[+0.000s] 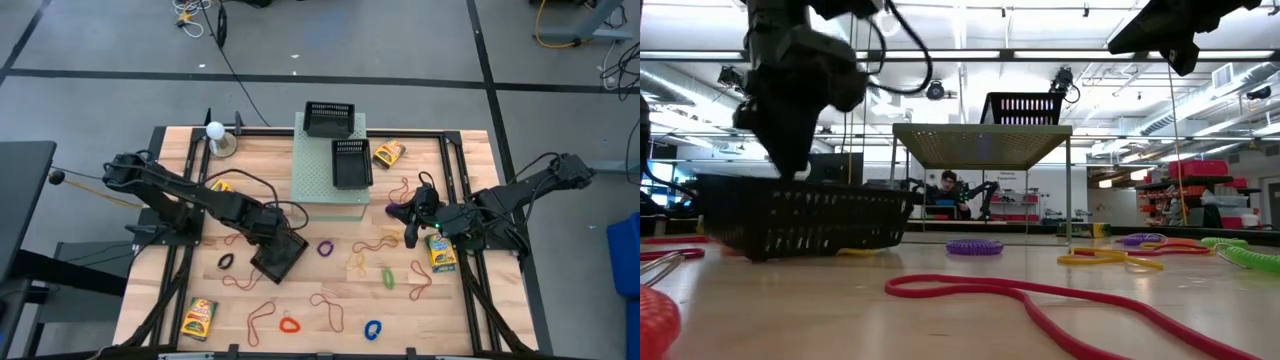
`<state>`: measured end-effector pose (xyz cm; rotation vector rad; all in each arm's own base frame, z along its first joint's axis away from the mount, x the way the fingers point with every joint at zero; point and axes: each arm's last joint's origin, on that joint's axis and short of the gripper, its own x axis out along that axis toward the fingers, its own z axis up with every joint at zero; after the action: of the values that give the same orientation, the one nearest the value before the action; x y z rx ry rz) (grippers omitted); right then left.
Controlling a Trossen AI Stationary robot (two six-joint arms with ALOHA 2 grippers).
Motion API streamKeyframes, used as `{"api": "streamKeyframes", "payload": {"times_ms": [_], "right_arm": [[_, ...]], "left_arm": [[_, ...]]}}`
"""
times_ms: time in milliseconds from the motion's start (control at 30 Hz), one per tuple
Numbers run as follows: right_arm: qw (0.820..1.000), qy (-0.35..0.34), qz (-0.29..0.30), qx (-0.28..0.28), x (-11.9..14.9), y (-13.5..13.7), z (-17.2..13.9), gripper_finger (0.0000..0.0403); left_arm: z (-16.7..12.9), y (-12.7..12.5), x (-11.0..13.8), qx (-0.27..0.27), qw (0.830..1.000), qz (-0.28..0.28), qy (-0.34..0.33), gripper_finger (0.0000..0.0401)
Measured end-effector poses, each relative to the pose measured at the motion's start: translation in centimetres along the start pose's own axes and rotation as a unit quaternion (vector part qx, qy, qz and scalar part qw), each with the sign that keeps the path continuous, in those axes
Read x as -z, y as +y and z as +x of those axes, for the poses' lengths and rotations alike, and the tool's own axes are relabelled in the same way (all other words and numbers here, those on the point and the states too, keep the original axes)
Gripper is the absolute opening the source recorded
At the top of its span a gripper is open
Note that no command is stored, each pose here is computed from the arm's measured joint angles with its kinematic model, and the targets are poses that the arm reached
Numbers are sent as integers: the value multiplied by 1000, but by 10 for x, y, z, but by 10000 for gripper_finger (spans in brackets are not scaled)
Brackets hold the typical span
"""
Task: Pick & Place Office Desk Supplies
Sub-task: Put the black bin on the shelf
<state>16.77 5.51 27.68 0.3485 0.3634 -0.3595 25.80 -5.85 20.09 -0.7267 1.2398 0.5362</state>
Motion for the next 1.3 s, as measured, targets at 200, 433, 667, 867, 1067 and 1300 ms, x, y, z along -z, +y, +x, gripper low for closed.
{"api": "streamKeyframes", "payload": {"times_ms": [200,433,667,867,1067,1300], "right_arm": [[1000,0,-3,1,0,0,0,7],[1000,-1,-6,1,0,0,0,7],[1000,-1,-10,1,0,0,0,7],[1000,-1,-10,1,0,0,0,7],[1000,0,-10,1,0,0,0,7],[1000,-1,-10,1,0,0,0,7]], "left_arm": [[17,1,0,-35,999,-16,26,161],[27,-2,-3,-34,999,-9,35,116],[15,1,0,-19,999,-3,47,17],[-14,4,3,42,998,-10,48,16],[-62,14,11,129,991,-33,7,14],[-116,34,17,242,960,-115,-86,14]]}}
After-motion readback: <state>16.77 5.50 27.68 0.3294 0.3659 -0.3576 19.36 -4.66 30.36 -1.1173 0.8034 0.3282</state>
